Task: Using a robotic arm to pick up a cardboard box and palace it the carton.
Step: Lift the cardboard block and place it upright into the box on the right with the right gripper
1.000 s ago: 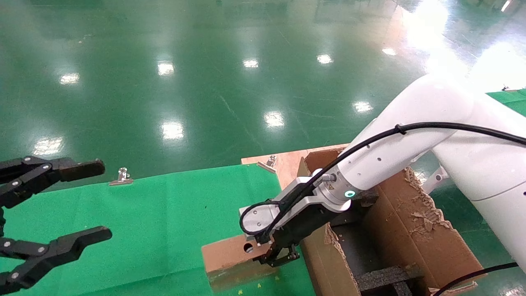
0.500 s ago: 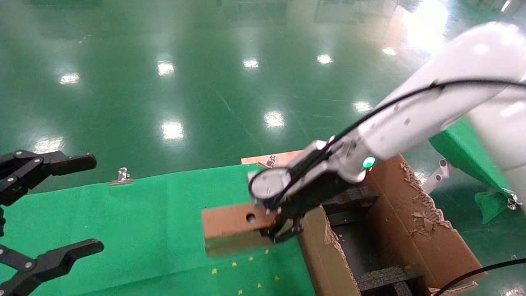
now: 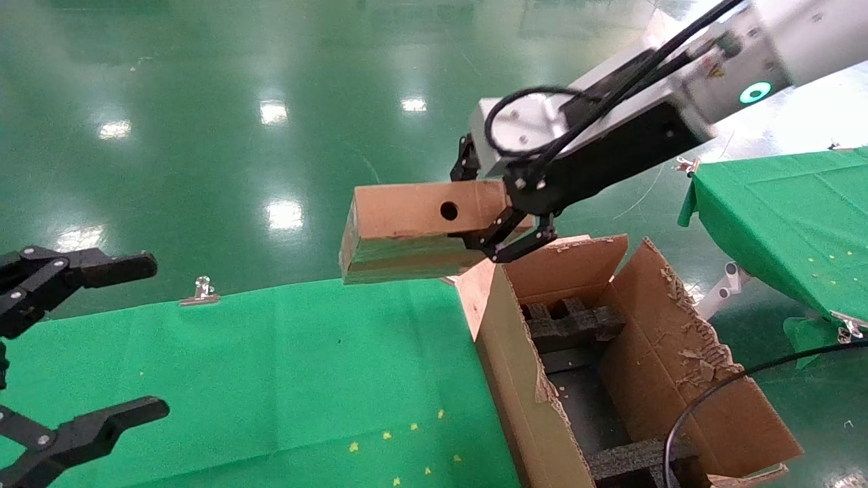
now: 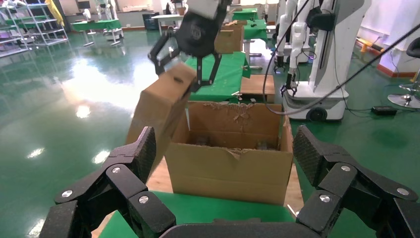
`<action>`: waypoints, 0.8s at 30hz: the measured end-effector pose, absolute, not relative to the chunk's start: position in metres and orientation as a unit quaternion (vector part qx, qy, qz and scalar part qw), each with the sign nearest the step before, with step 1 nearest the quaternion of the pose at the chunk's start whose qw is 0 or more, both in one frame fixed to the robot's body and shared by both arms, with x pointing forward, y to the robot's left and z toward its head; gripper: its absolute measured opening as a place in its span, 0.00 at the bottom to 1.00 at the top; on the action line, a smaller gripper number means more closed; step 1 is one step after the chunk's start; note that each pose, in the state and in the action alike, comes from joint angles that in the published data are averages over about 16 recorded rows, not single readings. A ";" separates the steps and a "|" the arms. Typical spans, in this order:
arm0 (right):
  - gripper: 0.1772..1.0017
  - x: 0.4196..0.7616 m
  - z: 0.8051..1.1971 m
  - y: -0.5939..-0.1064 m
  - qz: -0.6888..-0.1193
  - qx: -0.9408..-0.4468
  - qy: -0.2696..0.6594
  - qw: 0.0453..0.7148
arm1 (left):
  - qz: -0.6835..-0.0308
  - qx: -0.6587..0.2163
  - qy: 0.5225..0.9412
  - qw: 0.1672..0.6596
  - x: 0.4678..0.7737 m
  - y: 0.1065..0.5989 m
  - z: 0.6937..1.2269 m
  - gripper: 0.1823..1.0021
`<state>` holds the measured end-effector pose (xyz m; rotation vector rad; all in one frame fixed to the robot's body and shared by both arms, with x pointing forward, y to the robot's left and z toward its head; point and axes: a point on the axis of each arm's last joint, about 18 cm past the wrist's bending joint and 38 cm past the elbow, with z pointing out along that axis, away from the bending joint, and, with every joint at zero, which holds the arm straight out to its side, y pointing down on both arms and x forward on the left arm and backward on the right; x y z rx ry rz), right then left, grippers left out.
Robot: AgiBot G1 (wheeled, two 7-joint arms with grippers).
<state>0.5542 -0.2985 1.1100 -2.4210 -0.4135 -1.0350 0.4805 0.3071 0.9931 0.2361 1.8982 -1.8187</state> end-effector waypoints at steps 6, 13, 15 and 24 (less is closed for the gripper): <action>0.17 0.543 1.120 -0.317 -0.382 -0.883 -0.140 0.235 | -0.667 0.087 0.697 0.248 0.480 0.307 0.993 1.00; 0.16 0.527 1.122 -0.357 -0.387 -0.890 -0.096 0.222 | -0.667 0.087 0.697 0.248 0.480 0.307 0.993 1.00; 0.16 0.520 1.123 -0.373 -0.392 -0.891 -0.077 0.217 | -0.667 0.087 0.697 0.248 0.480 0.307 0.993 1.00; 0.15 0.481 1.117 -0.446 -0.407 -0.893 0.023 0.190 | -0.667 0.087 0.697 0.248 0.480 0.307 0.993 1.00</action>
